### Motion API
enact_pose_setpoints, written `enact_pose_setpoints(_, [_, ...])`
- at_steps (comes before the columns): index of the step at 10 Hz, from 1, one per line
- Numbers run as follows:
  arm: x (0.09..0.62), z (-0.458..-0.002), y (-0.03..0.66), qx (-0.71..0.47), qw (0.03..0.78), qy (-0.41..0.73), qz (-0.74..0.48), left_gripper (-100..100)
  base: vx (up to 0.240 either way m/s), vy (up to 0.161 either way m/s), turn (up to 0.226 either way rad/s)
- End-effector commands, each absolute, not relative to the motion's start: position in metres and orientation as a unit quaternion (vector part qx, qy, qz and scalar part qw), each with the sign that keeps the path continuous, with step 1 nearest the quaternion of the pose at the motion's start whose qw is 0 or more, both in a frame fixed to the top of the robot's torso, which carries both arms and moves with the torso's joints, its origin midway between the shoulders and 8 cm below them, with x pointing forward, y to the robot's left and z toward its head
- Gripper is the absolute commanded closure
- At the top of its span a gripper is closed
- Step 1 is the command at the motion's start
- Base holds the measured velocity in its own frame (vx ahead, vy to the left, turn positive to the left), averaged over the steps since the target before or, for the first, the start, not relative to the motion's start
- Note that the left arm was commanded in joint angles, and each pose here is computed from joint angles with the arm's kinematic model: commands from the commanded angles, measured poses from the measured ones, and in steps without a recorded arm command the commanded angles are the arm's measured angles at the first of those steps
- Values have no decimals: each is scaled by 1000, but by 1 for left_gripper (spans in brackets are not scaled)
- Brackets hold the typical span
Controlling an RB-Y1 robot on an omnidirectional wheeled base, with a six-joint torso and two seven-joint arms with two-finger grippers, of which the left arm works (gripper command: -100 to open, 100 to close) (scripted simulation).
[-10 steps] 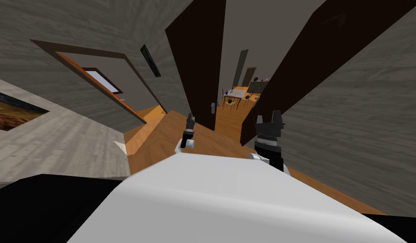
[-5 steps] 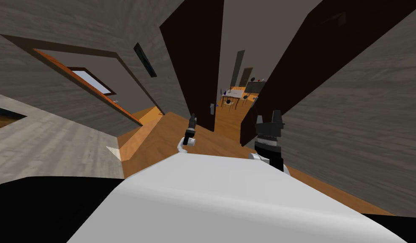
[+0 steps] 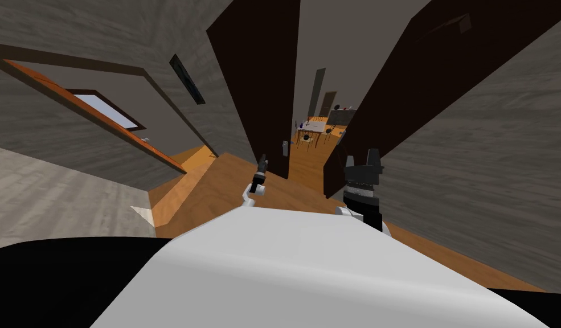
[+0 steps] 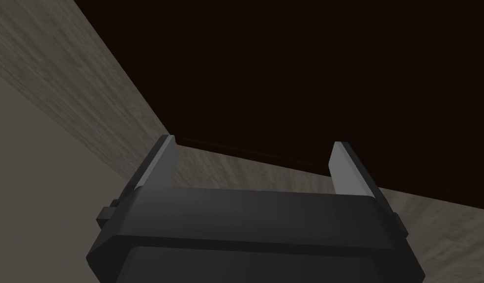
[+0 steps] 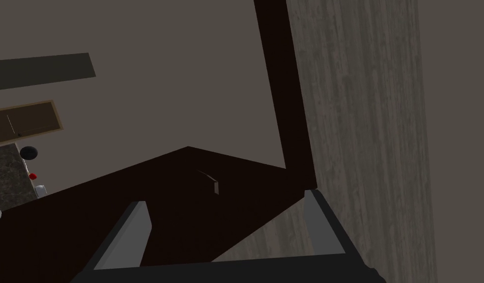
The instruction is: Push the door open
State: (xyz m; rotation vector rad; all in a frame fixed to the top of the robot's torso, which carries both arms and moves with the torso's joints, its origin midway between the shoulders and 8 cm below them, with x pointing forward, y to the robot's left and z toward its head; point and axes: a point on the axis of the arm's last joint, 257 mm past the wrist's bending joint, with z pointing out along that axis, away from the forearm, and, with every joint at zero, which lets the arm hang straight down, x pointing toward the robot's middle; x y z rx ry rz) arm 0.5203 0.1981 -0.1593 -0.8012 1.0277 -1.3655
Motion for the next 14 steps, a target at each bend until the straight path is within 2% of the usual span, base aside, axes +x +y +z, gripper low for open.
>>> enact_pose_setpoints(1, [529,-170,194,-350,579,450,-584,-100,90,50,-74])
enact_pose_setpoints(14, [580,-240,158,-395,514,507,-568,-100,87,55,-68])
